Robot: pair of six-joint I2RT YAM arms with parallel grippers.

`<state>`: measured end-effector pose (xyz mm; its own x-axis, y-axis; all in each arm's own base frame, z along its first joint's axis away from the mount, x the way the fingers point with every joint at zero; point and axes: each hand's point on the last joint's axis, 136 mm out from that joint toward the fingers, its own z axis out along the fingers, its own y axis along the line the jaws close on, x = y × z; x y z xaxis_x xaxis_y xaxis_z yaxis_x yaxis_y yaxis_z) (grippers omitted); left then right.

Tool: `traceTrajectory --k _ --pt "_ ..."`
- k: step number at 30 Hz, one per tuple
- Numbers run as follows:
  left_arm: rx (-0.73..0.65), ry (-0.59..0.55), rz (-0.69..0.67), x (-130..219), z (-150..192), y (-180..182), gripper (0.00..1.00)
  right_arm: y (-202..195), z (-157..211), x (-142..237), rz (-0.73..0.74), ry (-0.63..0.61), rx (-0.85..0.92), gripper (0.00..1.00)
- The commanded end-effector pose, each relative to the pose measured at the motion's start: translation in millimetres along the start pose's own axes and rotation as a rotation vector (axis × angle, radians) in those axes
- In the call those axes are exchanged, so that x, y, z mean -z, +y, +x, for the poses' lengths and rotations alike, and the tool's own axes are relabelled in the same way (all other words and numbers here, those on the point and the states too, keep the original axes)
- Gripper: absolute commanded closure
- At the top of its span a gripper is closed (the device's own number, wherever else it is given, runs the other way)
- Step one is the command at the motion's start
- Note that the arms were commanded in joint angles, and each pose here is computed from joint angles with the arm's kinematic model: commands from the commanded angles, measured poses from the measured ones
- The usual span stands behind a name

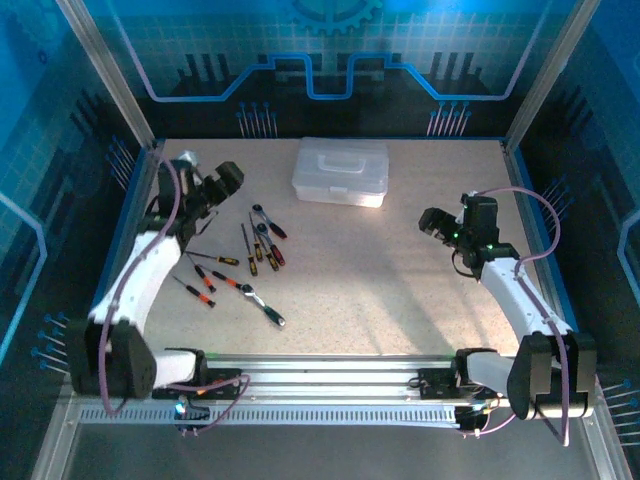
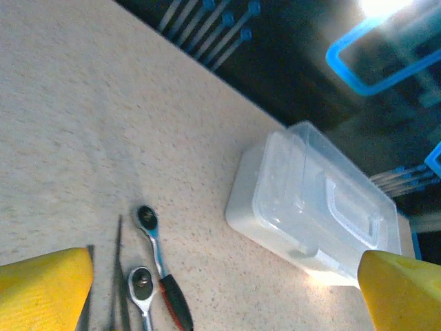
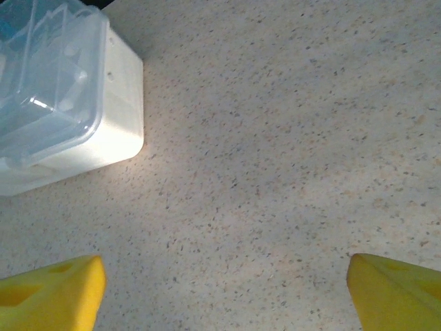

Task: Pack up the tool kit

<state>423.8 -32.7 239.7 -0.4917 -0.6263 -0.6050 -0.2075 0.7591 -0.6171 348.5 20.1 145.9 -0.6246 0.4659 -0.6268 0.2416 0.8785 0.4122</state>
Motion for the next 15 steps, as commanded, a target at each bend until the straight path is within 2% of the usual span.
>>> traceTrajectory --k 1,6,9,11,15 --pt "-0.066 0.146 0.115 -27 4 -45 0.01 12 3 -1 -0.044 0.029 0.011 0.04" --pt "-0.215 0.293 0.093 -89 24 -78 0.01 17 1 -4 -0.060 0.038 0.015 0.02" --pt "-0.258 0.366 0.128 -122 36 -95 0.01 21 0 -5 -0.074 0.051 0.017 0.00" --pt "-0.337 0.416 0.148 -135 45 -104 0.01 22 -3 -1 -0.086 0.030 0.035 0.00" --pt "-0.411 0.413 0.092 -156 47 -98 0.01 17 -4 6 -0.071 -0.011 0.040 0.00"
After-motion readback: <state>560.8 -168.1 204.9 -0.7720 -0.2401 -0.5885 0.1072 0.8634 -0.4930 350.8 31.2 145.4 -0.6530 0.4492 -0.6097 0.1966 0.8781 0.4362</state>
